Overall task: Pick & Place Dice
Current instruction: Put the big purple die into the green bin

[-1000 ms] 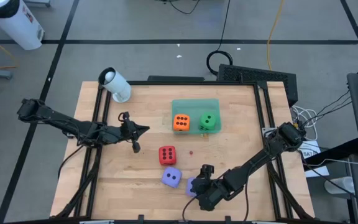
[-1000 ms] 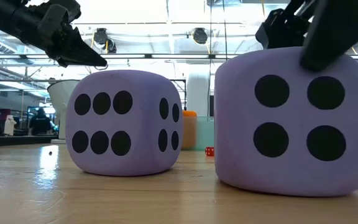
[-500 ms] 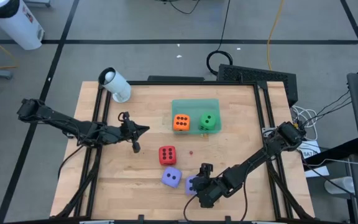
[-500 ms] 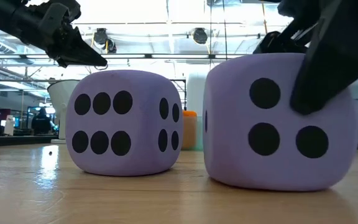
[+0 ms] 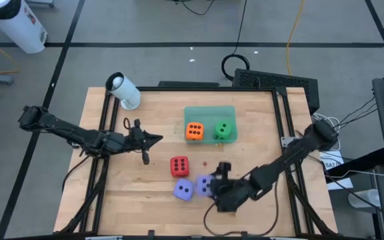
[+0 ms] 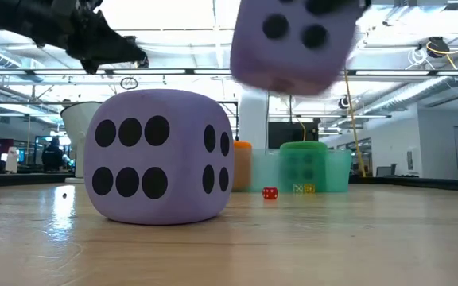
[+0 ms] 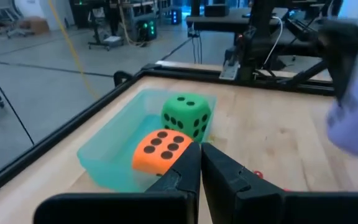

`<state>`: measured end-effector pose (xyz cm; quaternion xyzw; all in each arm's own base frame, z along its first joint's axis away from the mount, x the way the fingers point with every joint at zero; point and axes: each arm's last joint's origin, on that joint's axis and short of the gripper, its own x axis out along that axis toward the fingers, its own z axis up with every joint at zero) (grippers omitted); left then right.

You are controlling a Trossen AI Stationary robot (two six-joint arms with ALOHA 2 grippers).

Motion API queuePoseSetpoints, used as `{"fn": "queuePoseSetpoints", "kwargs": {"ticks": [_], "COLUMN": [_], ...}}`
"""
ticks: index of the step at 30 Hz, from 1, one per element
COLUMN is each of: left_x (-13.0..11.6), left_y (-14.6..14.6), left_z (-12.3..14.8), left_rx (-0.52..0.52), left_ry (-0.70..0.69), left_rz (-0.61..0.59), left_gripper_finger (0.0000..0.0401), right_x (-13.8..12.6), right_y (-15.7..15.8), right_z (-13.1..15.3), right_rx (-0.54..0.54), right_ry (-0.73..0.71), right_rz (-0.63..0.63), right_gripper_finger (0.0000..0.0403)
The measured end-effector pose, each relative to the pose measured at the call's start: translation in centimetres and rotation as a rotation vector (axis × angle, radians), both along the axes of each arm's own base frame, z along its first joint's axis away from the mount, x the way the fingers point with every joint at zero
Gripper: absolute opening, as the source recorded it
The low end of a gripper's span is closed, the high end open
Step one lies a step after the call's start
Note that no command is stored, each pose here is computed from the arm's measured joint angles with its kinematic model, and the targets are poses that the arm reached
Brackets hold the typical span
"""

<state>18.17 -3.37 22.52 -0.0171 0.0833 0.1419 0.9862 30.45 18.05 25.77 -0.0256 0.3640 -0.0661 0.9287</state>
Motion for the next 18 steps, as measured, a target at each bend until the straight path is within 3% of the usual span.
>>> {"fn": "queuePoseSetpoints", "kwargs": {"ticks": [5, 8, 12, 18], "left_x": [0.1, 0.1, 0.2, 0.2], "left_y": [0.0, 0.0, 0.2, 0.4], "left_z": [0.5, 0.9, 1.9, 2.0], "left_rx": [-0.034, 0.025, 0.173, 0.222], "left_ry": [-0.062, -0.077, -0.132, -0.123], "left_rz": [0.003, -0.003, 0.007, 0.014], "left_gripper_finger": [0.0026, 0.0026, 0.0026, 0.0026], "right_x": [-0.5, -0.3, 0.9, 2.4], "right_y": [-5.4, -9.3, -15.5, -23.7], "right_z": [3.5, 5.0, 5.8, 4.4], "right_rx": [-0.033, -0.109, -0.128, -0.101], "right_ry": [-0.045, -0.047, -0.024, 0.019], "right_rz": [-0.152, -0.192, -0.183, -0.102], "right_gripper_finger": [0.0351, 0.0351, 0.0350, 0.0350]}}
